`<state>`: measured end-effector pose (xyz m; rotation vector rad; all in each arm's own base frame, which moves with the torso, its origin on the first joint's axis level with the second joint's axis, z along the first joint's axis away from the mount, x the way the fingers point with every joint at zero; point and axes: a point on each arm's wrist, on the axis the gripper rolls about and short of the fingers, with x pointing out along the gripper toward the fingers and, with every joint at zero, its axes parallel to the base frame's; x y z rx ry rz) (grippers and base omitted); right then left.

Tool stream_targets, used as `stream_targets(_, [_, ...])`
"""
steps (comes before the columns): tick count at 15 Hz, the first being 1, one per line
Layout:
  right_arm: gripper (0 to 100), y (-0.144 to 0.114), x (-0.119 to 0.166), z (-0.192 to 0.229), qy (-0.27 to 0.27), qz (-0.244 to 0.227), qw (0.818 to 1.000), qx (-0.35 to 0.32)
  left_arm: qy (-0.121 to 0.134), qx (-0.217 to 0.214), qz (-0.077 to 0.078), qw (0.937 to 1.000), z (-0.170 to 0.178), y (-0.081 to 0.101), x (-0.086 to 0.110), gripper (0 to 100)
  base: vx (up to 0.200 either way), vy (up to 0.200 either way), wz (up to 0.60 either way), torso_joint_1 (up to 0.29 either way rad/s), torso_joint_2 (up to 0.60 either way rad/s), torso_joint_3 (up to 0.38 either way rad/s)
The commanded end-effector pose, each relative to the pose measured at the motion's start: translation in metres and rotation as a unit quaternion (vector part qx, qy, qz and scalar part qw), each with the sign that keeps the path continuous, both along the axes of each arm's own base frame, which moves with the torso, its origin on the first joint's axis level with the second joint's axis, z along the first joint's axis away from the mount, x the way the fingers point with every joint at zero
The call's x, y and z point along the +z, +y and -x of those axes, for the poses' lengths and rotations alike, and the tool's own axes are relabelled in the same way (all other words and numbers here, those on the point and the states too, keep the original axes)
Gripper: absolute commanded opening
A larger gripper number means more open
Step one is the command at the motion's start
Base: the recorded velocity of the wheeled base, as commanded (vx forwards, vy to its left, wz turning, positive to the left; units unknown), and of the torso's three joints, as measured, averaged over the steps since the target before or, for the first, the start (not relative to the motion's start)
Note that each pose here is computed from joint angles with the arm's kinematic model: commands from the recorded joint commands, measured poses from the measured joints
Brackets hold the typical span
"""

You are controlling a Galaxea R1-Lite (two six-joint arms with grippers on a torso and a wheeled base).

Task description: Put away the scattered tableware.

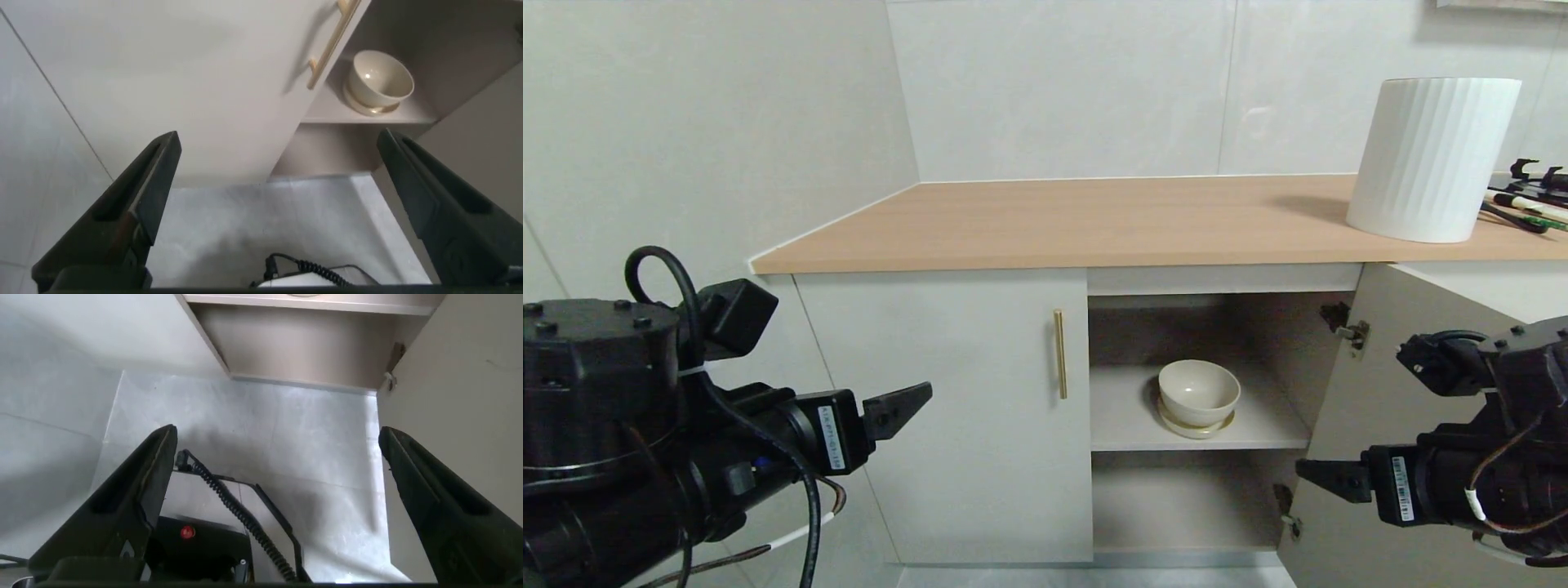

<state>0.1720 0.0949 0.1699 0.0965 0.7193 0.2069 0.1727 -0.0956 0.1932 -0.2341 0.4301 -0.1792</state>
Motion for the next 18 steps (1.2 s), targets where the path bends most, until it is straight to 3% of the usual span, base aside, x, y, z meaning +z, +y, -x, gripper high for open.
stream_targets(1, [100, 0.0019, -0.0017, 0.0011, 0.003, 0.002, 1.000, 0.006, 0.000, 0.000, 0.000, 1.0000, 0.0005, 0.0001, -0.0003, 100, -0.200, 0.000, 0.00, 0.002, 0.01, -0.002])
stream_targets(16, [100, 0.0037, -0.0105, 0.0045, 0.018, 0.010, 1.000, 0.015, 0.010, -0.006, -0.007, 0.9999, 0.0013, -0.0016, -0.0055, 100, -0.200, 0.000, 0.00, 0.003, 0.00, 0.002])
stream_targets(18, [100, 0.0036, -0.0101, 0.0046, 0.017, 0.010, 1.000, 0.014, 0.010, -0.007, -0.007, 0.9999, 0.0019, -0.0012, -0.0062, 100, 0.000, 0.000, 0.00, 0.000, 0.00, 0.000])
